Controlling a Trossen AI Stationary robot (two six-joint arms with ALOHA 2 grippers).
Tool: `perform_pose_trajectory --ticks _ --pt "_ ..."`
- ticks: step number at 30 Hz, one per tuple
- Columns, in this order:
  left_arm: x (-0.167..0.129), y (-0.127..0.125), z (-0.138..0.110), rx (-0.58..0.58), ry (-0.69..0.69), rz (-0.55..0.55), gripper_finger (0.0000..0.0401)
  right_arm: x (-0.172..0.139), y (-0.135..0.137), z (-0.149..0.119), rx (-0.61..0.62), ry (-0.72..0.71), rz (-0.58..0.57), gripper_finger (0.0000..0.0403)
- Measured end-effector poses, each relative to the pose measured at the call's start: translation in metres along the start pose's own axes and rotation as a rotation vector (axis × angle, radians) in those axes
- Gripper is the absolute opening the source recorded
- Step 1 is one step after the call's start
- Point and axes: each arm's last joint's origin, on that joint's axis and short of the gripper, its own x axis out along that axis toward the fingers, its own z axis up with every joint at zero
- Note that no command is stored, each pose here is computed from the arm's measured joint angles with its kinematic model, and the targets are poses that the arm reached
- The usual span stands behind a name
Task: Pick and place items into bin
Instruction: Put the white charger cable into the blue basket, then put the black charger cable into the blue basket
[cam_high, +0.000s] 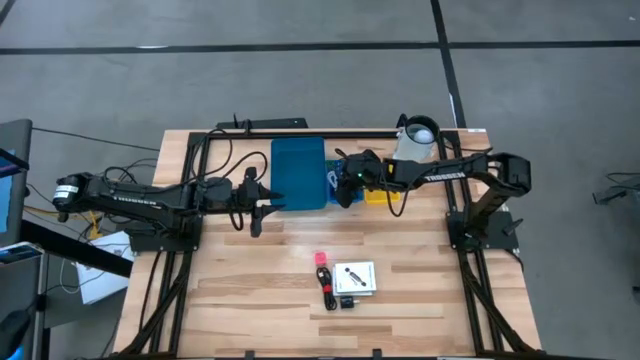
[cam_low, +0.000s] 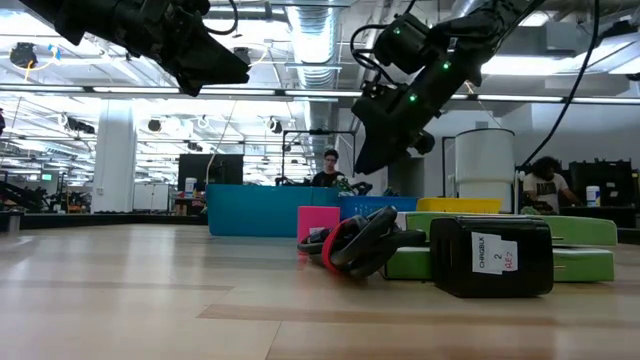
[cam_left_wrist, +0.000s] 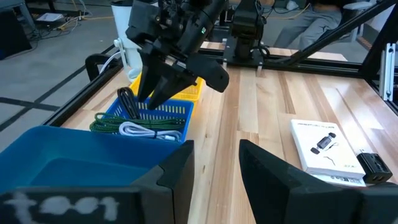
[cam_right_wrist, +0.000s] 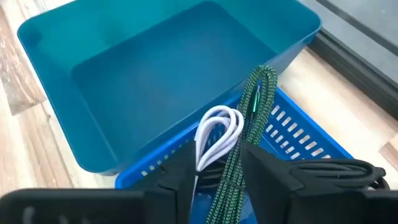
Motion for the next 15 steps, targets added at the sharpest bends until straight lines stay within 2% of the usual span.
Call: perform_pose_trajectory --ticks 4,8,15 --pt "0.000 0.000 0.000 0.000 0.000 0.000 0.0117 0.000 0.000 0.000 -0.008 0.002 0.000 0.0145" --pt "0.000 0.000 0.000 0.000 0.000 0.000 0.0117 -0.012 -0.002 0.003 -0.017 0.022 -0.002 0.0147" --pt "0.000 0.000 0.000 0.026 0.000 0.001 0.0117 -0.067 -0.001 0.023 -0.169 0.145 0.004 0.0121"
